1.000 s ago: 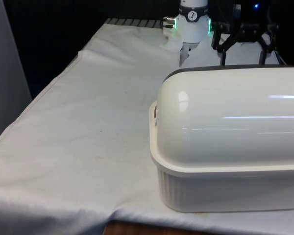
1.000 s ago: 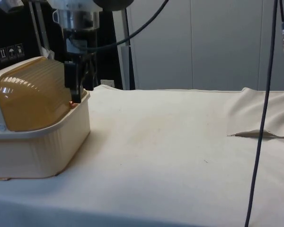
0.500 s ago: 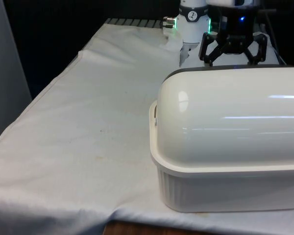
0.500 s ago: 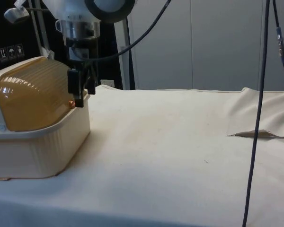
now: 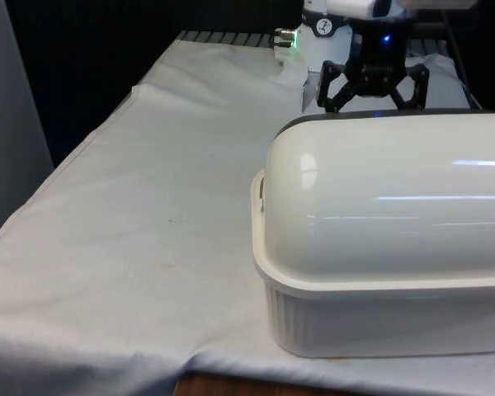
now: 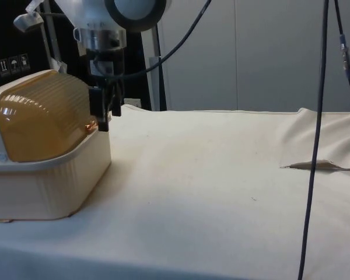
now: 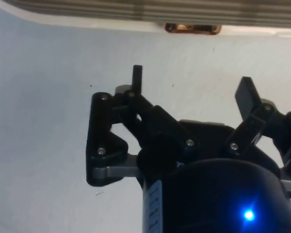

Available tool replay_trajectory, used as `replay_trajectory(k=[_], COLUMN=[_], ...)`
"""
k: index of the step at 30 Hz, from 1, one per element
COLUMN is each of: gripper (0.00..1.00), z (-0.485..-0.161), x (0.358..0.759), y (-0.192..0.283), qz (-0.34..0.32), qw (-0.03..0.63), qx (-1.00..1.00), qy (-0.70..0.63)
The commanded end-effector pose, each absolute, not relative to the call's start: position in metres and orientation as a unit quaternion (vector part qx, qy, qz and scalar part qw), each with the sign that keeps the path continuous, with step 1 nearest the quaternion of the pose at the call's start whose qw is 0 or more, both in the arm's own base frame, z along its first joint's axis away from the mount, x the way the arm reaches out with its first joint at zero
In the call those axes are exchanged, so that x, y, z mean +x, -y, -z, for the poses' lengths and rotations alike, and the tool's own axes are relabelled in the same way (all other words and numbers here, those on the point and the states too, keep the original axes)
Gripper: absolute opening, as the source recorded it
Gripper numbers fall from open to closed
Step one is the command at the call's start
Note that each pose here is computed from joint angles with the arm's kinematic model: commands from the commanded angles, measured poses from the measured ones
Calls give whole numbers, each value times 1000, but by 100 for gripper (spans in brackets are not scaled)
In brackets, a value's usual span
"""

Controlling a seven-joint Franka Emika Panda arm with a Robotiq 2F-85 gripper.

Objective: Open the lid, then close it.

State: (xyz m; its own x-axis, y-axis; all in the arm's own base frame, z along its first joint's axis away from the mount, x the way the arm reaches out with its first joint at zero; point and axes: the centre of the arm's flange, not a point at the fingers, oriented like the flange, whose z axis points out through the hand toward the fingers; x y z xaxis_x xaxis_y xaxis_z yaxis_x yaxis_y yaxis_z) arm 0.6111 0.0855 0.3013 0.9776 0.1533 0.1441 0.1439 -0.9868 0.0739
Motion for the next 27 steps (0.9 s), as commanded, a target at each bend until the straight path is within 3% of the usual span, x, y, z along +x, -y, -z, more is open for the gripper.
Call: replay_trajectory(k=[1,3,4,8,9,14,15,17,19,27], gripper=[91,81,81,60,50,24,24,14,0,0], z=[-300,-301,-300,-300,-300,-301,-300,-299,-299,-298], x=[613,612,614,614,614,613,614,614,616,625], y=[-85,-84,-83,-82,-82,-81,-80,-80,-84,-88], qz=[-75,-75,-76,-75,-75,-75,-75,-75,-77,-83], qw=[29,32,30,30,30,33,31,31,29,27], qx=[994,994,994,994,994,994,994,994,994,993], qy=[-76,-75,-76,-76,-76,-75,-75,-76,-76,-75])
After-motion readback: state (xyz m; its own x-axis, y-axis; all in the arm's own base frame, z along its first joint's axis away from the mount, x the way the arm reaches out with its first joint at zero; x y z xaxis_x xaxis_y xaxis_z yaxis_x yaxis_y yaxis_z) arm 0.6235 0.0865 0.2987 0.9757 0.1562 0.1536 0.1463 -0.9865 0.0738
